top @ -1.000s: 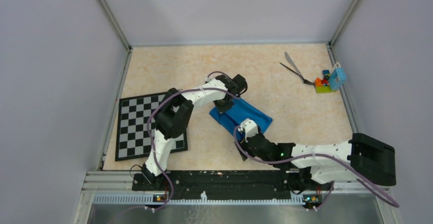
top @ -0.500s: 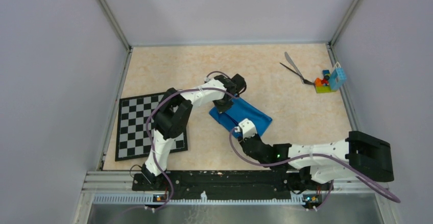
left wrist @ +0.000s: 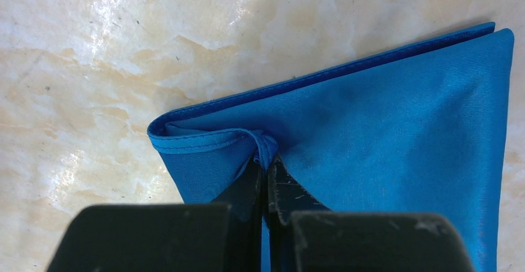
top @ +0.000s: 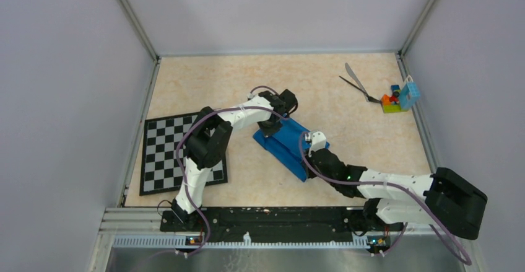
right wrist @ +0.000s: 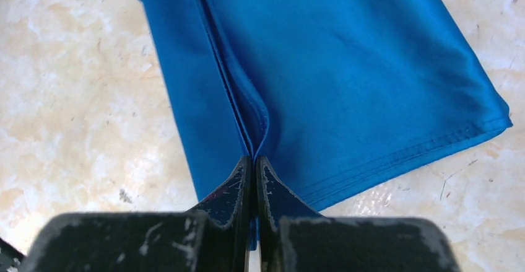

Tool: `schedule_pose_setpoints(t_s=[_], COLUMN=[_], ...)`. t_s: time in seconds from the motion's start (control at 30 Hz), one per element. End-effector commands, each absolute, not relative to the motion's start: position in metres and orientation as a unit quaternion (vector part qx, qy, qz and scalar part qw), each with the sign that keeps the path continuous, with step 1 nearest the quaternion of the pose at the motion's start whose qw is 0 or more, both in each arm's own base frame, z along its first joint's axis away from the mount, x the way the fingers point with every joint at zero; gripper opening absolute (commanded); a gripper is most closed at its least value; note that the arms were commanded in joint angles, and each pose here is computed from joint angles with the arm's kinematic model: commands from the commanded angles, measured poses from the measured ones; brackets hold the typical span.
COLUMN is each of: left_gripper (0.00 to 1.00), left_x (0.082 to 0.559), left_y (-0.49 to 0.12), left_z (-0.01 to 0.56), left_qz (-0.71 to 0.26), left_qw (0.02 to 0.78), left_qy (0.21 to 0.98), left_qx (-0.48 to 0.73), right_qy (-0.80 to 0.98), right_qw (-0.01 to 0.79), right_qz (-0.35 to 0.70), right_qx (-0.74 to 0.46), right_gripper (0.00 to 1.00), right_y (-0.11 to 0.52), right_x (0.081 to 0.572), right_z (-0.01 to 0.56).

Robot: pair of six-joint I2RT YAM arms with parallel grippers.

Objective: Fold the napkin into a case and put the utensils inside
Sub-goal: Fold the 2/3-rectangle-folded napkin at the center of the board.

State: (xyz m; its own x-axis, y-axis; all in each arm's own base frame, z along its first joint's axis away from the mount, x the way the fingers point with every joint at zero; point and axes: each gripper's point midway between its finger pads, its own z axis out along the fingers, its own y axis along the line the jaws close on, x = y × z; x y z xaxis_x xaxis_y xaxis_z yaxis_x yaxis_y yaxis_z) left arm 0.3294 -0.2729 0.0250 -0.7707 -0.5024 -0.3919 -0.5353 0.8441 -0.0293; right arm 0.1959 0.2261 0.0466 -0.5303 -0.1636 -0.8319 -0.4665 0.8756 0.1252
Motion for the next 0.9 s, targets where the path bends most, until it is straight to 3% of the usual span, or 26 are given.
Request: schedule_pose_setpoints(t_s=[0.0,0.3,0.47,0.63,0.77,0.83,0.87], left_gripper=[0.0,0.13,0.57,0.97,0.98,0.9,0.8], left_x=[0.34,0.349,0.355,0.355,0.35,0.345,0.345], left_y=[-0.264,-0.275,-0.299,-0.307,-0.295,-0.284,-0.277], left_z=[0.037,0.045,0.073,0.132,0.161,0.163,0.163], left_qz=[0.036,-0.001,-0.082,-0.173,-0.229,-0.263,-0.281], left_qw=[0.215,0.219,0.232,0.293,0.335,0.338,0.34], left_qy=[0.937,0.945,0.951,0.931,0.908,0.898,0.892], left_qx=[-0.273,-0.243,-0.186,-0.134,-0.103,-0.099,-0.101], right_qy=[0.866,0.871,0.869,0.864,0.859,0.856,0.855], right_qw=[0.408,0.366,0.359,0.361,0.366,0.37,0.372], right_qz=[0.258,0.315,0.331,0.342,0.352,0.354,0.355], right_qx=[-0.131,-0.089,-0.076,-0.076,-0.073,-0.071,-0.071], right_gripper=[0.0,0.0,0.0,0.0,0.0,0.0,0.0], right_y=[0.234,0.234,0.231,0.234,0.236,0.236,0.236], right_x=[0.196,0.209,0.215,0.221,0.226,0.228,0.23], right_z=[0.043,0.036,0.034,0.041,0.049,0.054,0.055])
